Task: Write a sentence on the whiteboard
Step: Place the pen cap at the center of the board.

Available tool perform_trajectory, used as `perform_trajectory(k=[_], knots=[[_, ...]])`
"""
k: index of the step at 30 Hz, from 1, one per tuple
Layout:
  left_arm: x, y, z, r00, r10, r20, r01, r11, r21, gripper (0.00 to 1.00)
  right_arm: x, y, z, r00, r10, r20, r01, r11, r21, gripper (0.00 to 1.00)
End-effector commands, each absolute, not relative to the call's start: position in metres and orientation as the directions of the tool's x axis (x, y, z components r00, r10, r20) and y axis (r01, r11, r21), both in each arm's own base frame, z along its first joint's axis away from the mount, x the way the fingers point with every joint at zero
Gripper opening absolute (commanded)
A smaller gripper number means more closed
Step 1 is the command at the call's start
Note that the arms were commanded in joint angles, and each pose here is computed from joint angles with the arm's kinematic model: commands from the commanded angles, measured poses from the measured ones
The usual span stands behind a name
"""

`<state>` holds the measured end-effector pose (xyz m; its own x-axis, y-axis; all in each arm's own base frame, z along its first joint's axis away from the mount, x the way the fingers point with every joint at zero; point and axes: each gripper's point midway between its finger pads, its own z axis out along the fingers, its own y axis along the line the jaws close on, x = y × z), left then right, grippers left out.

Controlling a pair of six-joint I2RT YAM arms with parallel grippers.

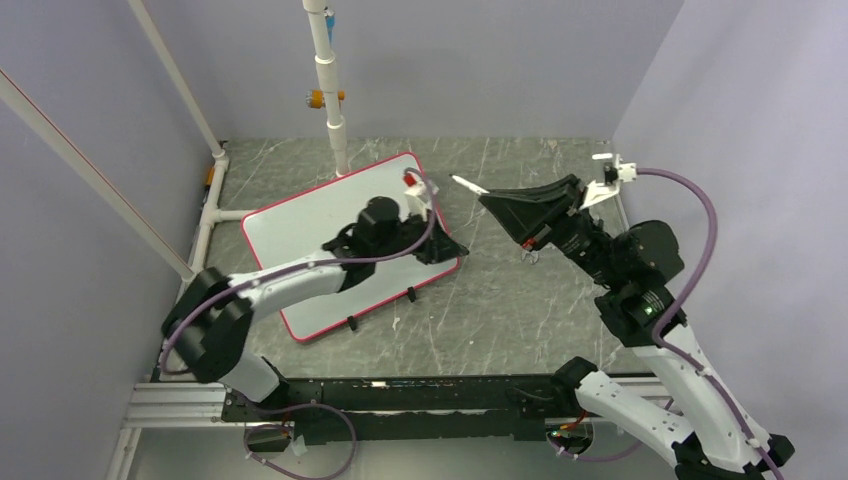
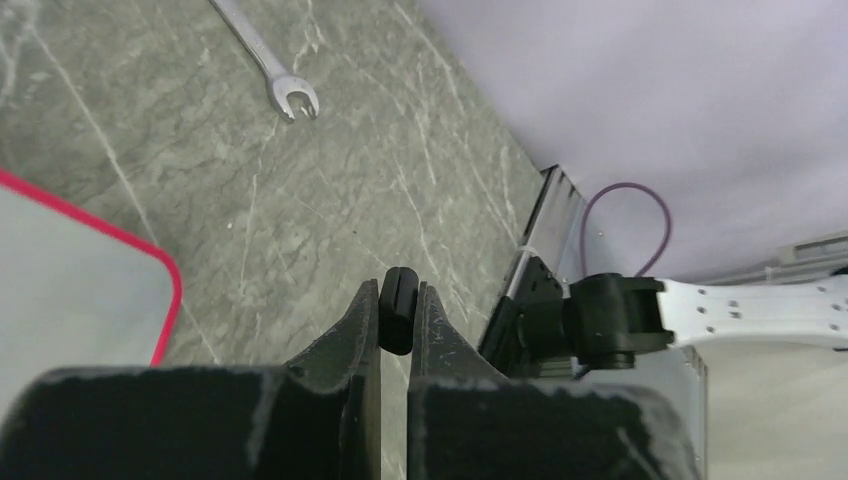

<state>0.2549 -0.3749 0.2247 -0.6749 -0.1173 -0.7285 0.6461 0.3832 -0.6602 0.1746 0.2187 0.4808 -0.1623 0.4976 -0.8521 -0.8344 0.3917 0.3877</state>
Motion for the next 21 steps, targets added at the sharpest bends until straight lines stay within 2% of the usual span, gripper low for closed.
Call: perform_trajectory(k=[1,10,15,21], knots=[[0.265,-0.418,0.225,-0.597,-0.084,-0.798,0.722,0.378,-0.58,0.0,0.177,0.194,0.5,-0.076,0.544,-0.836,-0.787,0.482,0.385,0.0],[0.272,-0.484,0.128,-0.671,0.089,-0.736,0.683,0.46,-0.567,0.0,0.184,0.189,0.477,-0.127,0.517,-0.847,-0.727,0.533,0.434,0.0],[0.268,-0.504,0.095,-0.696,0.136,-0.705,0.667,0.486,-0.565,0.0,0.186,0.186,0.471,-0.13,0.511,-0.85,-0.71,0.55,0.439,0.0],[0.266,-0.507,0.057,-0.711,0.196,-0.675,0.649,0.553,-0.523,0.1,0.189,0.187,0.465,-0.148,0.503,-0.852,-0.699,0.556,0.45,0.0]])
